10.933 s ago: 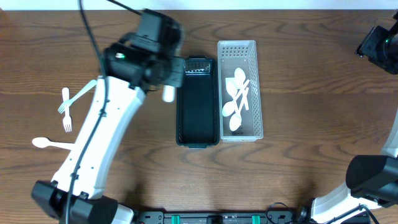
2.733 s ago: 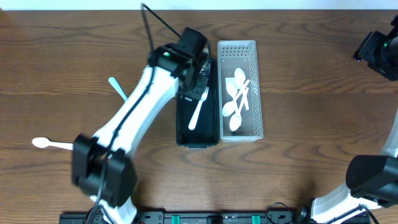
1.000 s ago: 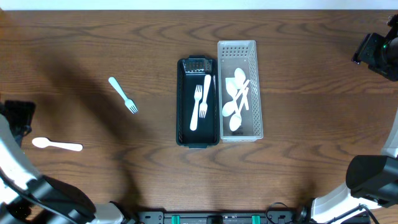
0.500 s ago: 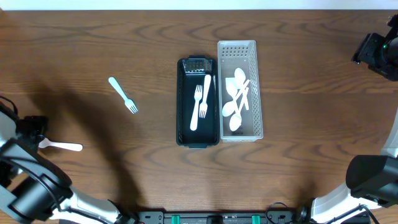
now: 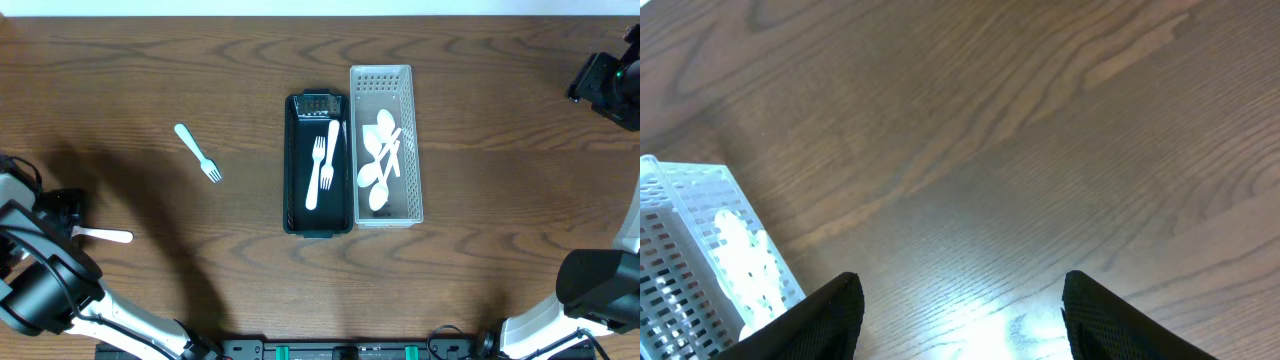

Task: Pack container
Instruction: 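Reach the left gripper to the white spoon and grasp it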

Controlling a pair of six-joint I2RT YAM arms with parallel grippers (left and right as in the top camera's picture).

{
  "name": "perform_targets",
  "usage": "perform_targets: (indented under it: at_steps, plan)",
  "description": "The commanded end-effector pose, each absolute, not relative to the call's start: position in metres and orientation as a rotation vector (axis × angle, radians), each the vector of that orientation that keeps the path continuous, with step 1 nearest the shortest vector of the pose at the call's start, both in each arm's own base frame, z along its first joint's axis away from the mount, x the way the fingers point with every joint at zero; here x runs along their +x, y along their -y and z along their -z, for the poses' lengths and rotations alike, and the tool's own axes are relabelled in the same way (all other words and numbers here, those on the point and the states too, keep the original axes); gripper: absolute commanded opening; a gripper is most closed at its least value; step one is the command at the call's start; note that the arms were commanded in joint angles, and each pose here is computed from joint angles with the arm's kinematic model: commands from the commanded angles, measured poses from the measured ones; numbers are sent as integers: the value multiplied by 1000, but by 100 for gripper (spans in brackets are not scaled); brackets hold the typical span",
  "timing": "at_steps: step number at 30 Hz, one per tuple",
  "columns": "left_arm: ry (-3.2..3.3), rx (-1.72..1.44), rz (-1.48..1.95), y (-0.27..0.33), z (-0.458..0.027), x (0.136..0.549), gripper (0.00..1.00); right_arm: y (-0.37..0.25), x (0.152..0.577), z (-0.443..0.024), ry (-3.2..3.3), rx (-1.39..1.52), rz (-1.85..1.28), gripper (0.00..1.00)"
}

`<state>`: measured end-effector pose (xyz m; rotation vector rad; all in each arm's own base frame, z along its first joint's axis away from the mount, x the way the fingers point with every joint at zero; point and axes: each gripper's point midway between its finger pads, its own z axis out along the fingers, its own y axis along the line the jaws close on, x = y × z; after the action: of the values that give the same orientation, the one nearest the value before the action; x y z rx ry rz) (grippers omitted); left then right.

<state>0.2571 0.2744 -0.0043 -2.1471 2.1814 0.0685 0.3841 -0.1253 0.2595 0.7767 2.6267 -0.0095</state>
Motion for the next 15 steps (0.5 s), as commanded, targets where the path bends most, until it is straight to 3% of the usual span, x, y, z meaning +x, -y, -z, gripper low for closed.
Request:
perform_targets:
  at_steps: [1,6,15]
  plan:
    - [-2241,-2157,-98,-264,22,257,75,126,384,-262,-2611,801,1,67]
    - [-2269,-2121,-97,-257,22,265,56,126,385,-263,-2606,811,-1,67]
    - [-2284,-2116,-97,-254,22,266,51,126,384,-263,-2607,810,0,67]
